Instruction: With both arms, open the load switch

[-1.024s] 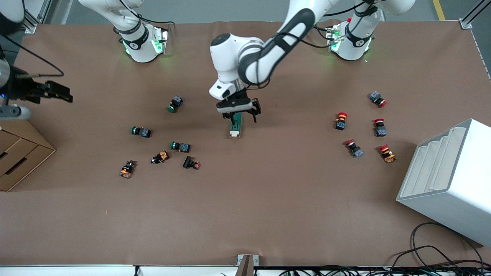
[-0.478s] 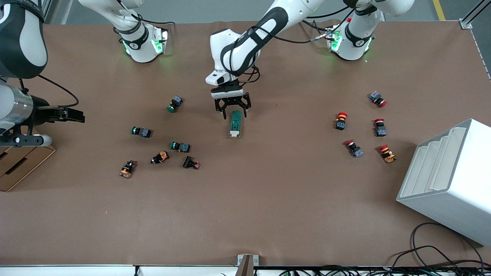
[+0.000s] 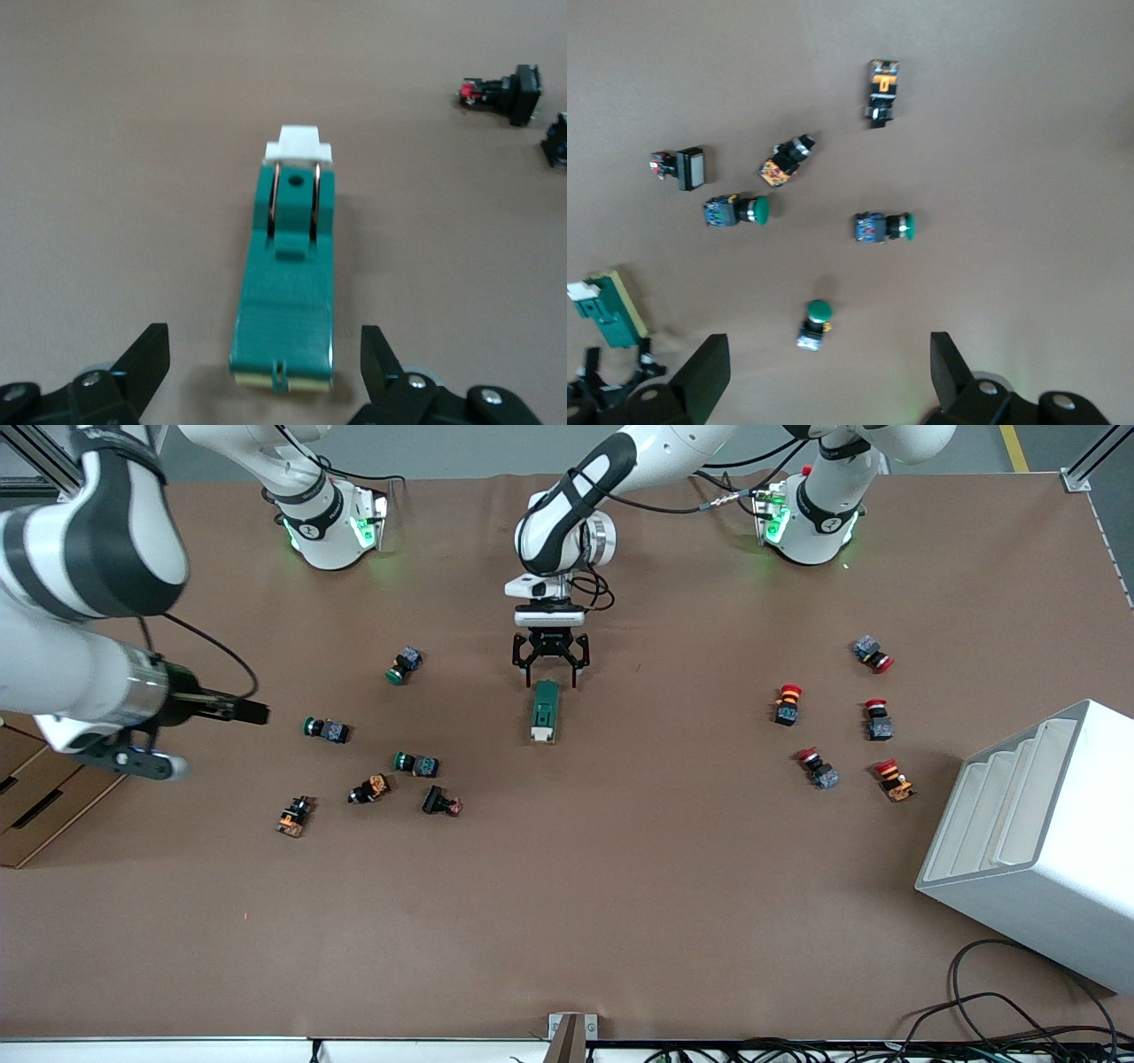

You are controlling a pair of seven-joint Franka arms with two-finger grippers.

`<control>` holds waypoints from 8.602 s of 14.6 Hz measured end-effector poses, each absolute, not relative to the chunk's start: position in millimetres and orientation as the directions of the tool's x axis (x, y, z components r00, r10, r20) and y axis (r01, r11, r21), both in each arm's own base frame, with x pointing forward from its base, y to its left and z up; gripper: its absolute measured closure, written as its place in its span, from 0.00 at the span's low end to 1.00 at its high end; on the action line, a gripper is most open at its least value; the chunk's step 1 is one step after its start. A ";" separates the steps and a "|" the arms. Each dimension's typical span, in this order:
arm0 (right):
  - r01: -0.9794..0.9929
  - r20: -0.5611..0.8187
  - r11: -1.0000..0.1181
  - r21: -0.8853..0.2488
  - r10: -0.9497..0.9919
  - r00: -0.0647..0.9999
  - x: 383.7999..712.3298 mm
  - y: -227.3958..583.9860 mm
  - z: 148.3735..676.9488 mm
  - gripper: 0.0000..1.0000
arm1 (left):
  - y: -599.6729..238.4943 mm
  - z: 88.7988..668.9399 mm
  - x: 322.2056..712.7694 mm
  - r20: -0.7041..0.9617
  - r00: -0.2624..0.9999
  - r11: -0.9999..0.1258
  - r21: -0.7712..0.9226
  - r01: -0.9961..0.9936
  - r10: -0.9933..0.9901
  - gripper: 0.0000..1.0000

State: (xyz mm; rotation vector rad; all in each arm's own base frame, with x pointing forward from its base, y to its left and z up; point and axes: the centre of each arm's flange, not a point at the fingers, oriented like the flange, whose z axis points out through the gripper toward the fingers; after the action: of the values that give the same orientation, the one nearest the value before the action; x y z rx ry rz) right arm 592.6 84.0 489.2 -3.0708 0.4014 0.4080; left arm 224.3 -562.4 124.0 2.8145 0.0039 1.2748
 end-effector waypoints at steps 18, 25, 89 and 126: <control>-0.893 -0.126 -0.357 0.275 -0.934 0.335 571.2 386.6 309.7 0.00 | -564.9 99.6 202.6 0.795 0.603 -0.998 -0.036 -0.051 -0.059 0.01; -0.937 -0.070 -0.223 0.267 -0.975 0.212 547.5 452.4 241.2 0.00 | -569.4 97.3 204.4 0.803 0.592 -0.997 -0.032 -0.071 -0.068 0.01; -0.698 -0.180 -0.398 0.596 -0.913 0.367 480.4 472.0 207.4 0.00 | -569.3 96.7 204.0 0.804 0.590 -0.997 -0.035 -0.071 -0.070 0.01; -0.034 -0.191 -0.998 0.055 -0.044 0.981 637.8 -66.4 559.7 0.00 | -563.0 460.0 396.6 0.444 0.896 -0.995 -0.092 0.029 -0.015 0.00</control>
State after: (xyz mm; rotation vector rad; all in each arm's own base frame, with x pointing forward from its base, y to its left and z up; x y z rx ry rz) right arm 637.8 -66.4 559.7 -3.1772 0.0624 0.3086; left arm 396.6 -563.0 460.0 3.1520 0.0121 0.7390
